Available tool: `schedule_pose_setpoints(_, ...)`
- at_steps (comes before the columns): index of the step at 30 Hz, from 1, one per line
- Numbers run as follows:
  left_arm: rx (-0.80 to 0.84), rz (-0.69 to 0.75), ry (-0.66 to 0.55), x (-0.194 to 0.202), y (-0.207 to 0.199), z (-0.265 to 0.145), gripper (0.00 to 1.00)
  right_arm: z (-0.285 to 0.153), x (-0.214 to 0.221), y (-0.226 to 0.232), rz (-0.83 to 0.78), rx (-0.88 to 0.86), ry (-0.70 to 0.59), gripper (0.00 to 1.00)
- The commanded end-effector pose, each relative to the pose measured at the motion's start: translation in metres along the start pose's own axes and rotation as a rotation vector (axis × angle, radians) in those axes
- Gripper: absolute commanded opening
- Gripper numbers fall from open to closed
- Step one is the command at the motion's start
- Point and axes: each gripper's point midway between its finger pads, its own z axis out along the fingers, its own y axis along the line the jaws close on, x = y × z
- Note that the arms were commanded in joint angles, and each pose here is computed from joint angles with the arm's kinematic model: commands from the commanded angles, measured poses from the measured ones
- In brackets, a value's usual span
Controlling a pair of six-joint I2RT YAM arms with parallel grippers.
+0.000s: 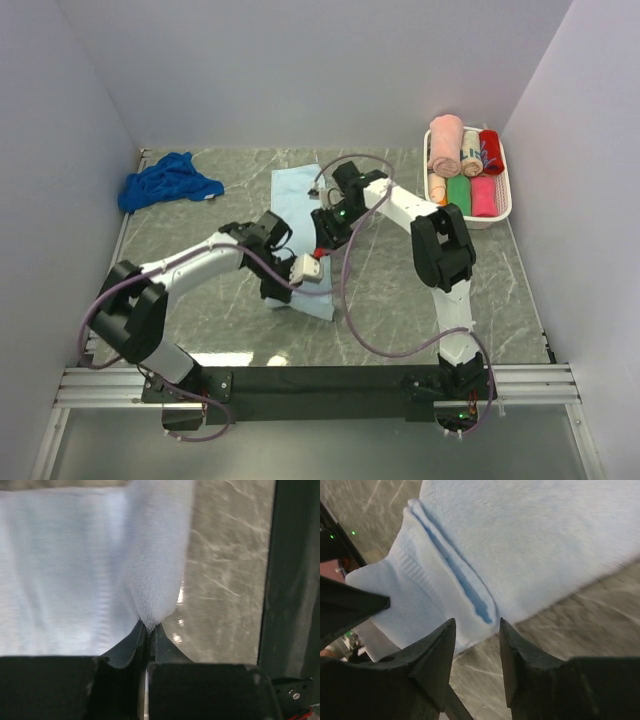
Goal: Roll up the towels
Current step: Roll the towel
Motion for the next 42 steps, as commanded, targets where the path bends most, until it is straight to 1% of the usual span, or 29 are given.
schedule_pose_setpoints(1, 0.067, -0.083, -0.052, -0.011, 0.013, -0.008, 0.04, -0.05, -0.017, -0.002, -0.002, 0.022, -0.094, 0.49)
schedule_pose_setpoints(2, 0.078, -0.123, -0.065, -0.009, 0.019, -0.012, 0.05, -0.055, -0.018, -0.002, 0.001, 0.015, -0.107, 0.5)
schedule_pose_setpoints(3, 0.064, -0.128, -0.083, -0.015, 0.031, -0.017, 0.06, -0.062, -0.019, -0.002, 0.004, 0.016, -0.121, 0.5)
schedule_pose_setpoints(5, 0.094, -0.189, -0.082, -0.009, 0.043, -0.015, 0.06, -0.072, -0.018, -0.007, 0.015, 0.013, -0.14, 0.5)
schedule_pose_setpoints(6, 0.073, -0.199, -0.115, -0.015, 0.059, -0.023, 0.06, -0.075, -0.017, -0.007, 0.018, 0.011, -0.144, 0.5)
schedule_pose_setpoints(7, 0.088, -0.227, -0.11, -0.01, 0.065, -0.019, 0.07, -0.076, -0.016, -0.007, 0.017, 0.009, -0.145, 0.5)
schedule_pose_setpoints(8, 0.067, -0.235, -0.122, -0.012, 0.078, -0.026, 0.07, -0.077, -0.014, -0.007, 0.014, 0.005, -0.144, 0.5)
schedule_pose_setpoints(12, 0.057, -0.261, -0.098, -0.003, 0.097, -0.019, 0.11, -0.075, -0.012, 0.001, 0.014, -0.04, -0.145, 0.5)
schedule_pose_setpoints(16, 0.073, -0.312, -0.09, 0.008, 0.107, -0.006, 0.15, -0.073, -0.018, 0.011, 0.037, -0.104, -0.168, 0.48)
schedule_pose_setpoints(18, 0.068, -0.342, -0.091, 0.014, 0.11, -0.004, 0.16, -0.065, -0.016, 0.015, 0.042, -0.124, -0.157, 0.47)
schedule_pose_setpoints(22, 0.046, -0.356, -0.091, 0.018, 0.119, 0.0, 0.19, -0.044, -0.013, 0.026, 0.05, -0.162, -0.116, 0.46)
schedule_pose_setpoints(29, 0.033, -0.387, -0.076, 0.028, 0.126, 0.004, 0.23, -0.011, 0.001, 0.02, 0.053, -0.131, -0.063, 0.47)
schedule_pose_setpoints(30, 0.03, -0.389, -0.076, 0.028, 0.127, 0.004, 0.28, -0.005, 0.005, 0.016, 0.06, -0.119, -0.048, 0.47)
schedule_pose_setpoints(32, 0.015, -0.391, -0.086, 0.026, 0.131, 0.003, 0.34, 0.004, 0.01, 0.013, 0.059, -0.101, -0.032, 0.45)
schedule_pose_setpoints(33, 0.013, -0.391, -0.089, 0.025, 0.132, 0.002, 0.34, 0.009, 0.013, 0.006, 0.064, -0.069, -0.019, 0.44)
schedule_pose_setpoints(36, 0.003, -0.413, -0.101, 0.022, 0.134, -0.003, 0.43, 0.018, 0.023, -0.004, 0.079, -0.04, 0.002, 0.35)
schedule_pose_setpoints(37, -0.01, -0.416, -0.113, 0.02, 0.136, -0.008, 0.45, 0.019, 0.024, -0.01, 0.088, -0.01, -0.001, 0.3)
schedule_pose_setpoints(38, -0.021, -0.442, -0.122, 0.024, 0.137, -0.013, 0.46, 0.02, 0.027, -0.011, 0.089, -0.005, 0.005, 0.28)
schedule_pose_setpoints(39, -0.047, -0.444, -0.138, 0.022, 0.138, -0.023, 0.5, 0.022, 0.031, -0.014, 0.099, -0.001, 0.012, 0.27)
schedule_pose_setpoints(42, -0.13, -0.489, -0.216, 0.025, 0.147, -0.05, 0.56, 0.025, 0.033, -0.018, 0.103, 0.01, 0.016, 0.24)
